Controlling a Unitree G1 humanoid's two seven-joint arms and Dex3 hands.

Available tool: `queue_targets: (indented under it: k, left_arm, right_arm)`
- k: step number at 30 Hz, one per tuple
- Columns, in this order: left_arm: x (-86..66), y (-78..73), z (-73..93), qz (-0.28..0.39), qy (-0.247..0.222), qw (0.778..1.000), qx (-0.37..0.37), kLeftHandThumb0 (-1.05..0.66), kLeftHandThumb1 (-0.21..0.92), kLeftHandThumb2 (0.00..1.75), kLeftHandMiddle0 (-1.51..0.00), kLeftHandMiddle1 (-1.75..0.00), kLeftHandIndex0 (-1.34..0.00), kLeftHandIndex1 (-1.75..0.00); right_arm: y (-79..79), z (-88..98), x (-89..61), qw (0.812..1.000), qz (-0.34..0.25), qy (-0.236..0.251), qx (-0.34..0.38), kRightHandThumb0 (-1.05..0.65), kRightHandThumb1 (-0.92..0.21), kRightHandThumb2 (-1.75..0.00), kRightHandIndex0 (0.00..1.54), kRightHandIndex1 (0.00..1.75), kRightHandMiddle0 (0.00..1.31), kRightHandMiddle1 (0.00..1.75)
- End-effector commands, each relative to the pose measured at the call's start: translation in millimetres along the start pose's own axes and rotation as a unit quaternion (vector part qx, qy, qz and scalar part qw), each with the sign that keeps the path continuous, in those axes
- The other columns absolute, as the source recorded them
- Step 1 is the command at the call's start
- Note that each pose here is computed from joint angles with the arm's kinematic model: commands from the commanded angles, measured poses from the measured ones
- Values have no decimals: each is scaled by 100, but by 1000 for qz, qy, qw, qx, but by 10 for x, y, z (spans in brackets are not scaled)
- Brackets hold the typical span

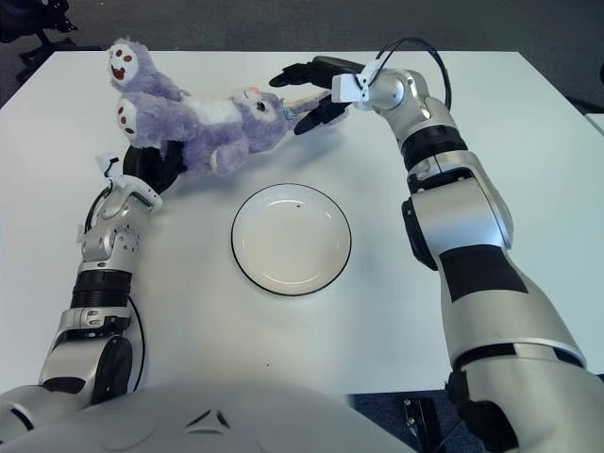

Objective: Put the doll into the plate.

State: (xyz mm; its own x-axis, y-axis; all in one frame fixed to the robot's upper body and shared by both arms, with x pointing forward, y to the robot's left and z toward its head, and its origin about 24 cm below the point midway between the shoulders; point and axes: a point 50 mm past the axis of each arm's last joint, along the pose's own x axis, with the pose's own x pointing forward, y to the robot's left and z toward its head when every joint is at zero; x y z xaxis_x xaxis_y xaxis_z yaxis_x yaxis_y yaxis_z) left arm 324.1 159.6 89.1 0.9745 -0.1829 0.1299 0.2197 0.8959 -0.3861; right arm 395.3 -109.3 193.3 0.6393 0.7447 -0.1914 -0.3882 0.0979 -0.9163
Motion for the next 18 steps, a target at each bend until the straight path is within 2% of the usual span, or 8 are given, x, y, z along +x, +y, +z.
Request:
queue_targets:
  k: [1, 18]
  left_arm:
    - [57, -55, 70, -17, -19, 1000, -8, 21, 41, 92, -99, -175, -72, -175]
    - [177, -195, 93, -25, -23, 999, -12, 20, 42, 92, -98, -175, -70, -175]
  right_arm:
    - [79, 58, 64, 1000, 17, -10, -9, -84, -89, 0, 19, 0, 24, 0]
    - [230, 87, 150, 999, 35, 2, -17, -90, -87, 0, 10, 0, 16, 0]
